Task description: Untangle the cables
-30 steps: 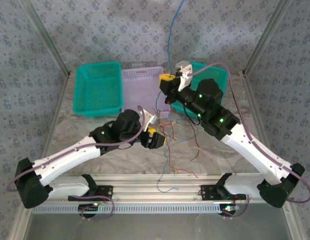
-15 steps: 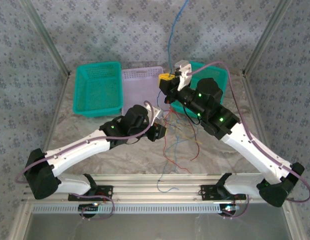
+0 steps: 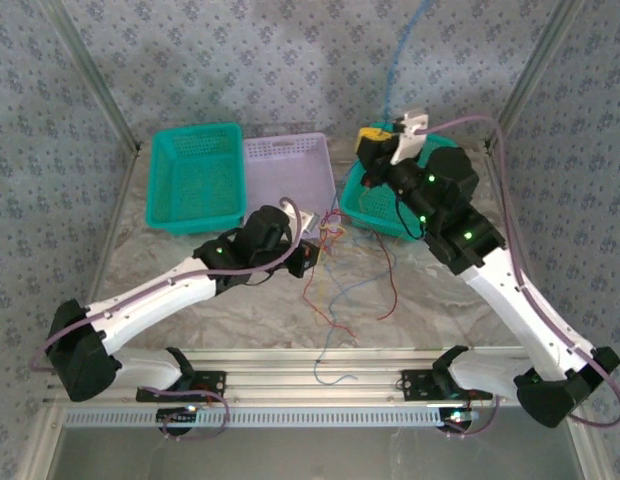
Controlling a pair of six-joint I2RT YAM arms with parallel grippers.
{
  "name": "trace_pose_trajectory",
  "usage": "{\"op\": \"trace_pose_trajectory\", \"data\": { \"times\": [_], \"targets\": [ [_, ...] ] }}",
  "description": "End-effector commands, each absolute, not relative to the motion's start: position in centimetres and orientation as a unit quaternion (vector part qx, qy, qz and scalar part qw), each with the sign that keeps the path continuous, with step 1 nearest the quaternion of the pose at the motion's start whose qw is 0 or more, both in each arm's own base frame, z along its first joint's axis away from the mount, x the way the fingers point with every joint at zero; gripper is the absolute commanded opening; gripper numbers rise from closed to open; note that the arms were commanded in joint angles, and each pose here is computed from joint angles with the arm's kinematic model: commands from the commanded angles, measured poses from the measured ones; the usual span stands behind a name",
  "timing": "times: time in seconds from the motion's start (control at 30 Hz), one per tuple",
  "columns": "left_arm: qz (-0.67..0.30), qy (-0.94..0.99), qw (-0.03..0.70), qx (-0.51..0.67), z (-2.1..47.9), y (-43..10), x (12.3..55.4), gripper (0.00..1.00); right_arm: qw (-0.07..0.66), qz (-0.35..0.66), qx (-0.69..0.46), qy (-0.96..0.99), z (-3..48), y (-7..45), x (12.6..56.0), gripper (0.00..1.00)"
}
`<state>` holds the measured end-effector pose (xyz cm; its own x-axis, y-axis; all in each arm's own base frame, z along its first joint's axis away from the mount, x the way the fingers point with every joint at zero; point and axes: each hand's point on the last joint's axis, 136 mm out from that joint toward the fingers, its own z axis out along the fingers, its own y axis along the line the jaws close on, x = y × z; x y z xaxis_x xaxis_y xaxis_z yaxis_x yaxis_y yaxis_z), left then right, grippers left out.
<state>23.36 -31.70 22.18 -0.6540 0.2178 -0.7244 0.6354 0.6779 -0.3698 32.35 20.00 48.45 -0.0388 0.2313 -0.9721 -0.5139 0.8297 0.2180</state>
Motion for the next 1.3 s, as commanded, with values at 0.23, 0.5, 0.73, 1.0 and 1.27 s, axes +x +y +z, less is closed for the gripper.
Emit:
{"op": "trace_pose_trajectory", "data": {
  "times": [0.23,0.5,0.73,1.0,1.27],
  "targets": [
    [-0.198,0.908,0.276,0.244,18.8,-25.4,21.2,0.00,0.751,0.219,0.033,0.622,53.4,10.2,31.5,0.00],
    [-0.115,0.938,0.250,0.211,17.9,-21.4,21.5,0.00,0.769,0.179,0.108,0.604,54.2,5.3,30.7,0.00],
    [-0.096,0.954,0.233,0.161,17.7,-17.5,22.0,0.00,0.777,0.158,0.148,0.591,54.3,2.5,29.6,0.00],
    [-0.091,0.960,0.220,0.145,17.3,-14.8,21.1,0.00,0.784,0.151,0.196,0.569,54.4,0.1,28.4,0.00],
    [-0.151,0.941,0.256,0.160,19.5,-16.0,20.8,0.00,0.738,0.276,0.083,0.610,54.0,7.6,32.8,0.00]
  ]
}}
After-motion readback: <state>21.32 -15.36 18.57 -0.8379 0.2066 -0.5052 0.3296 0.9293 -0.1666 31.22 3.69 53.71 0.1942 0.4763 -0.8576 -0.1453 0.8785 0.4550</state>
